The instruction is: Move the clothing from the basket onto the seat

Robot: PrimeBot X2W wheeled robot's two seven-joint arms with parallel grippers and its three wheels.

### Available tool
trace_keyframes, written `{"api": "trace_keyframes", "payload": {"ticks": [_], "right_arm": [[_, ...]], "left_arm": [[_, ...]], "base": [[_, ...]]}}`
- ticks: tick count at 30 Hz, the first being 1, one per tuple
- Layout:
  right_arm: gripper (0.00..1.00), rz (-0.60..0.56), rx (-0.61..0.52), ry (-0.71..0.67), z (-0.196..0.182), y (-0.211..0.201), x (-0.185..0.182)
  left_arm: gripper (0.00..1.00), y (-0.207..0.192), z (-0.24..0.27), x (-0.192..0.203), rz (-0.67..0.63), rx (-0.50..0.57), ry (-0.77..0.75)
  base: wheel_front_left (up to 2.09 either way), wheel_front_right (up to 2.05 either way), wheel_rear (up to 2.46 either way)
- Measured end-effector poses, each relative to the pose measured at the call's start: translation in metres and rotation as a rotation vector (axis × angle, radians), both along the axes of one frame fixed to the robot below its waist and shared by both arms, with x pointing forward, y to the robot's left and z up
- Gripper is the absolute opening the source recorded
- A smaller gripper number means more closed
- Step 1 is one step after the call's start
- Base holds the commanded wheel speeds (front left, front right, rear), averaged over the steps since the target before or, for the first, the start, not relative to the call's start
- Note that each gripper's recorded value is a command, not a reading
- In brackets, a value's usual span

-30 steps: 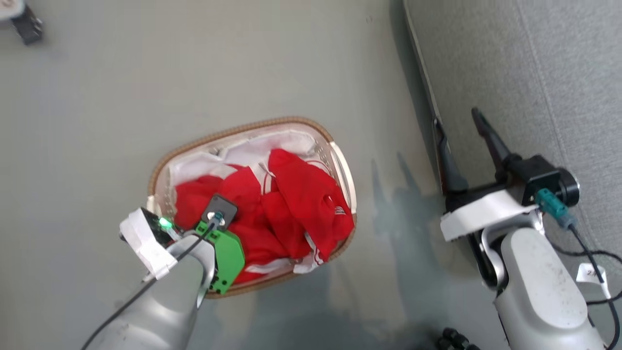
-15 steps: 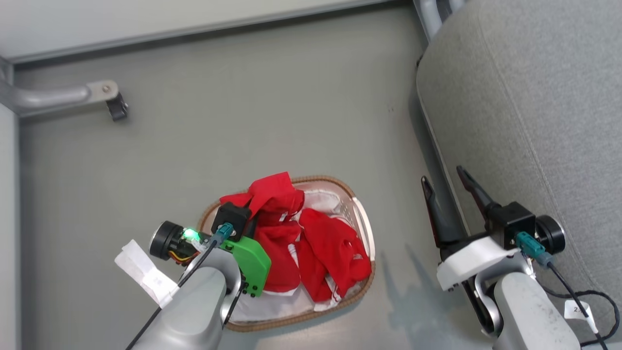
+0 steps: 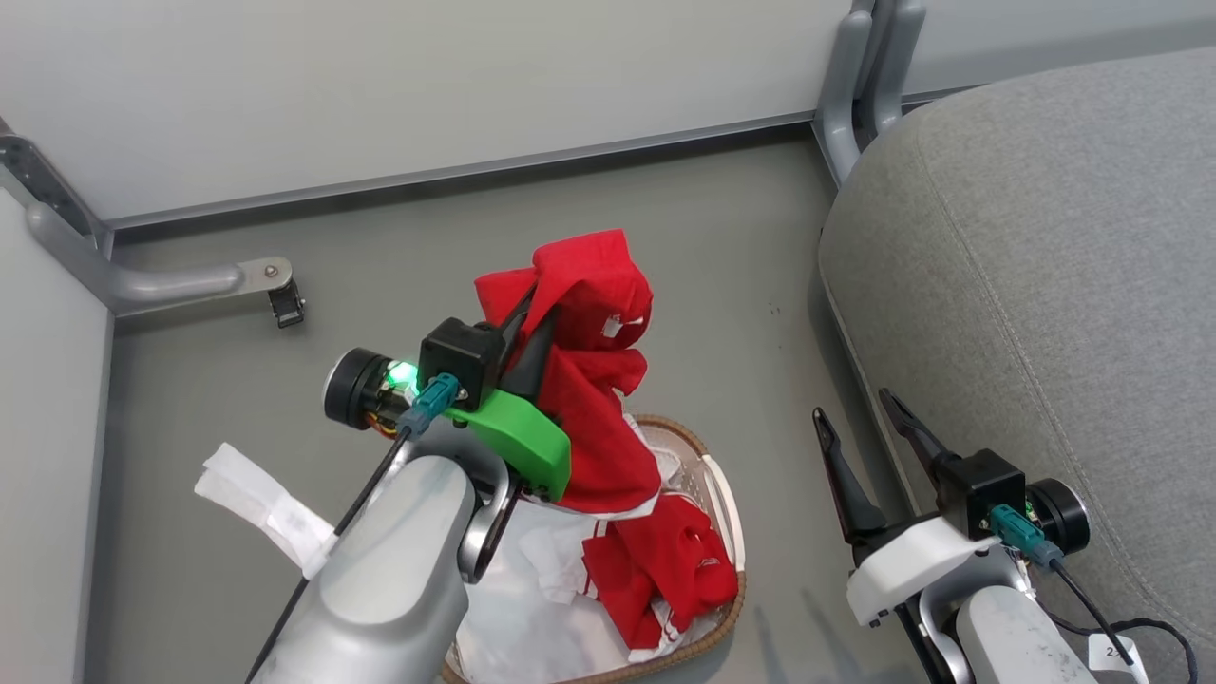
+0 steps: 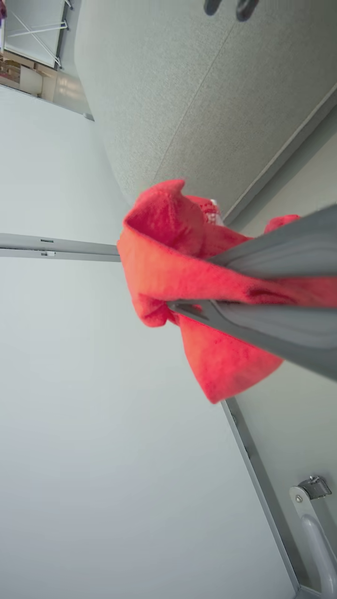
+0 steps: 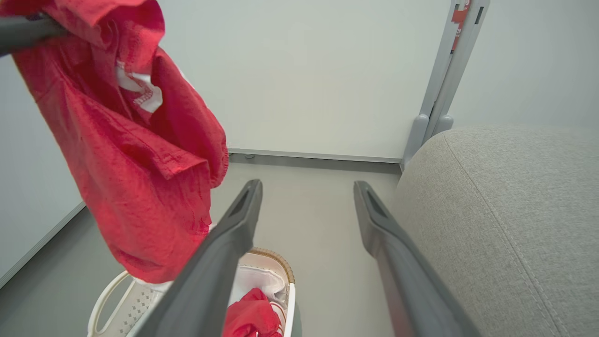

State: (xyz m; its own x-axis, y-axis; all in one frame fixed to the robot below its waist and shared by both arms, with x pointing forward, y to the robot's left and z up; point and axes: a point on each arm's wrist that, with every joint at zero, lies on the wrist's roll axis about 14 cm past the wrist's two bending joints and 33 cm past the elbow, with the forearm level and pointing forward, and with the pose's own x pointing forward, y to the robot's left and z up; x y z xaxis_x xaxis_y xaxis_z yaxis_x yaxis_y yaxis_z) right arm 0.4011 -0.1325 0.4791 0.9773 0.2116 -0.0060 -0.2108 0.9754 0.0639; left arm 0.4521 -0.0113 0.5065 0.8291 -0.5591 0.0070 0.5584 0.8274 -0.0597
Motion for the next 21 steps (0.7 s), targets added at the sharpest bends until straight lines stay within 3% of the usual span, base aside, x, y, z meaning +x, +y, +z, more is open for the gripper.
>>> {"api": "trace_keyframes", "payload": {"ticks": [9,21], "right_arm": [[1.0,-0.006,0.001,-0.023,0.009,-0.001,-0.011],[1.0,0.062,0.013,-0.05,0.018,0.021,-0.011]], "left_arm": [[0.0,-0.029,0.069,-0.003,-0.065,-0.105,-0.132],[0.0,-0.044,0.08,-0.009,-0.096,-0.124,-0.143]], "base": [[0.0,0.0,0.0],[0.0,0.0,0.0]]}}
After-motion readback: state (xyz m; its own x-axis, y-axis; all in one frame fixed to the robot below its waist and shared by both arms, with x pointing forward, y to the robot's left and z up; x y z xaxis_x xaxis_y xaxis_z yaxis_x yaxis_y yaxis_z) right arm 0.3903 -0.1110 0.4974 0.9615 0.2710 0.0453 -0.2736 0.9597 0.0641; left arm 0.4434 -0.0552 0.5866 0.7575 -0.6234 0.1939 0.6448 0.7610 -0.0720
